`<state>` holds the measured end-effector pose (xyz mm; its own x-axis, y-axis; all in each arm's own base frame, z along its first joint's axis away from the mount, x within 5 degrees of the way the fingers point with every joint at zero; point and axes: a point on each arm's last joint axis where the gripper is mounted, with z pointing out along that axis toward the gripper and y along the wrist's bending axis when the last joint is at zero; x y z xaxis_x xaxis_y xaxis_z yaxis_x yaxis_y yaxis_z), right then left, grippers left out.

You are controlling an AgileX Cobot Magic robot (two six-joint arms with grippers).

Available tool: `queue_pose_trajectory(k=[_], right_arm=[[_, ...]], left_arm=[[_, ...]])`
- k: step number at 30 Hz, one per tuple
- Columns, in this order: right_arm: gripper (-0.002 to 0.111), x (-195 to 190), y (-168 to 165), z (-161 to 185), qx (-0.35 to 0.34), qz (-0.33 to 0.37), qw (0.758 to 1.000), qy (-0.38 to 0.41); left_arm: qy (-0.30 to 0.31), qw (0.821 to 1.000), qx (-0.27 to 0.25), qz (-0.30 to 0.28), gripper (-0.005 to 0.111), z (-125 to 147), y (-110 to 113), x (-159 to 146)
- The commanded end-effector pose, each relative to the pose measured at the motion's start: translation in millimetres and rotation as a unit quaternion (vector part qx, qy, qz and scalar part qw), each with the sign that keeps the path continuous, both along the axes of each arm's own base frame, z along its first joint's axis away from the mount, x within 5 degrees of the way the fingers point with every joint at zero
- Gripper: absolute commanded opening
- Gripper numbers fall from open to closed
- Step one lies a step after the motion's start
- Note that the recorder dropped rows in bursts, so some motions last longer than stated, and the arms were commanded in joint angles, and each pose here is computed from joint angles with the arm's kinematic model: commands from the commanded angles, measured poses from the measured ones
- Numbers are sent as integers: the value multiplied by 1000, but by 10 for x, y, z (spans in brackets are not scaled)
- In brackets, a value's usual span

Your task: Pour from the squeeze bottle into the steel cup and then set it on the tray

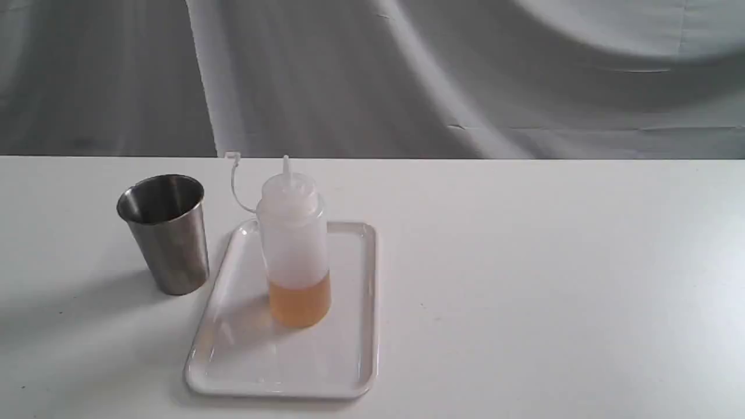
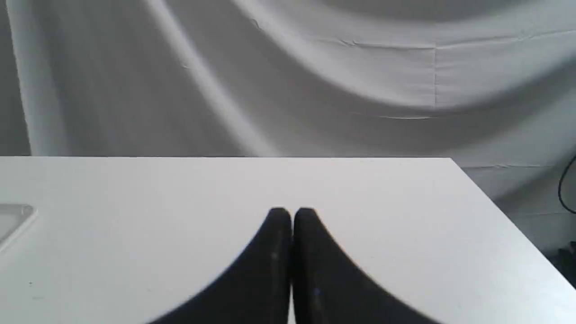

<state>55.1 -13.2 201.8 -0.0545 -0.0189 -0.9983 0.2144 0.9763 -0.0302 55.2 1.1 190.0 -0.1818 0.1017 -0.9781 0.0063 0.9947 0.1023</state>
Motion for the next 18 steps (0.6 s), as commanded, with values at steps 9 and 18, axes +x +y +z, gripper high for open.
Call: queue_pose_trajectory(k=[9, 18], right_arm=[[0, -23, -19, -138, 36, -17, 997, 64], [0, -20, -7, -139, 62, -14, 996, 59]], left_arm=[[-4, 1000, 0, 0, 8, -6, 0, -1], [-4, 1000, 0, 0, 8, -6, 0, -1]])
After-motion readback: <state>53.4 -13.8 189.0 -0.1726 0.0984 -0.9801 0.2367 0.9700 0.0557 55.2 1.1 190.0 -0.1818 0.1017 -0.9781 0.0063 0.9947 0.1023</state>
